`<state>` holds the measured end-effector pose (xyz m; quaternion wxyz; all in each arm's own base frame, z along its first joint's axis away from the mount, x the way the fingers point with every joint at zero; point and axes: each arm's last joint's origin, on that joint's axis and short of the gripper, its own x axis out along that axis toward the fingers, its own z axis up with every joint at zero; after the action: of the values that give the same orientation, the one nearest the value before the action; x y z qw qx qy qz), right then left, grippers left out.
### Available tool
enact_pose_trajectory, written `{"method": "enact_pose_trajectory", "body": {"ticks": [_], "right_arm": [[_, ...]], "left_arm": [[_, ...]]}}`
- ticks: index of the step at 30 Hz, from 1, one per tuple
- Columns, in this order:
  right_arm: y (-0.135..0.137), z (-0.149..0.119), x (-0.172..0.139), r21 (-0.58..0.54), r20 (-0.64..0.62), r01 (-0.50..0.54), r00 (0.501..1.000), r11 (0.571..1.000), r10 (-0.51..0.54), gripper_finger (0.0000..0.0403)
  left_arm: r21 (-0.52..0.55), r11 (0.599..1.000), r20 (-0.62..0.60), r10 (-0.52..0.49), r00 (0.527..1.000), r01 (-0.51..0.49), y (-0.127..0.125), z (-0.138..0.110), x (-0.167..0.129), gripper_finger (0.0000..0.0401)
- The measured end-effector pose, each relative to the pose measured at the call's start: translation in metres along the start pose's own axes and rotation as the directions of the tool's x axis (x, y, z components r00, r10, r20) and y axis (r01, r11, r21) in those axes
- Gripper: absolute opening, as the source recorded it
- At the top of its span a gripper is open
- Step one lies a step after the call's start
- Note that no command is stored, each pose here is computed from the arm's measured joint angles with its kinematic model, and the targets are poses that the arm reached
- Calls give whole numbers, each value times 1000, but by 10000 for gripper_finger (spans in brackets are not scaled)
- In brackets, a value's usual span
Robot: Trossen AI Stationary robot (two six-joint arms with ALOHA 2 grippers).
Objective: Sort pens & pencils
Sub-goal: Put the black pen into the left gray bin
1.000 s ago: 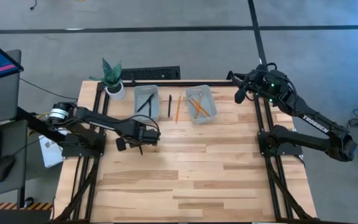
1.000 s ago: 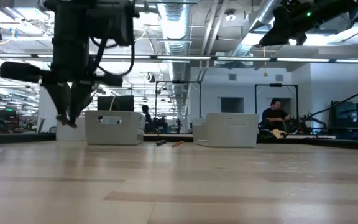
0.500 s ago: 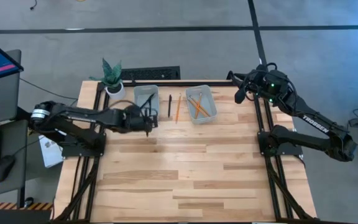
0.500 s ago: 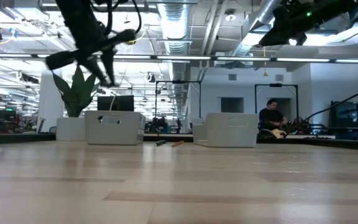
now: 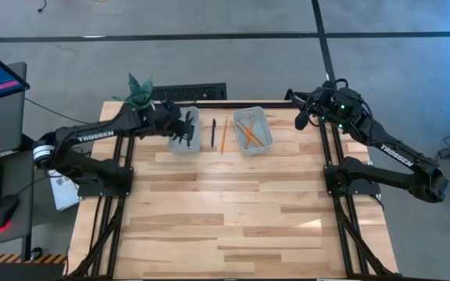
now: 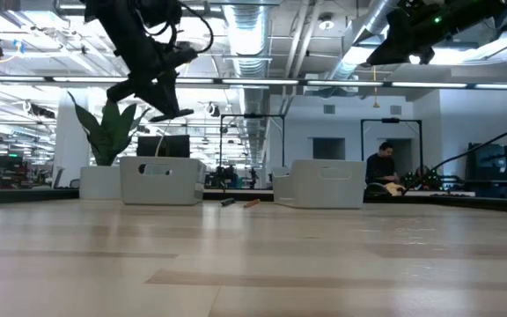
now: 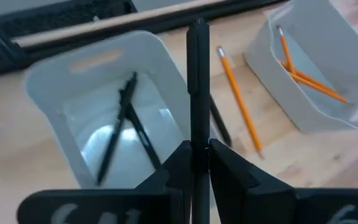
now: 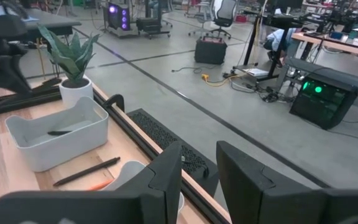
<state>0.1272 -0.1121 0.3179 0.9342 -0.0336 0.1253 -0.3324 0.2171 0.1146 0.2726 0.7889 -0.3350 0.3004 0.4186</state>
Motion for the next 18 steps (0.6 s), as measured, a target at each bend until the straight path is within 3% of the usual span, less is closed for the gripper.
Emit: {"method": "enact_pose_trajectory", "body": {"ticks": [7,18], "right_arm": [[0,1,0,60,6,1,1000,998,-1,122],[0,1,0,103,7,1,1000,995,-2,122]], "left_arm": [[26,1000,-16,12,1000,-11,23,18,10,32],[73,994,-132,94,987,-85,36,19,58,32]]}}
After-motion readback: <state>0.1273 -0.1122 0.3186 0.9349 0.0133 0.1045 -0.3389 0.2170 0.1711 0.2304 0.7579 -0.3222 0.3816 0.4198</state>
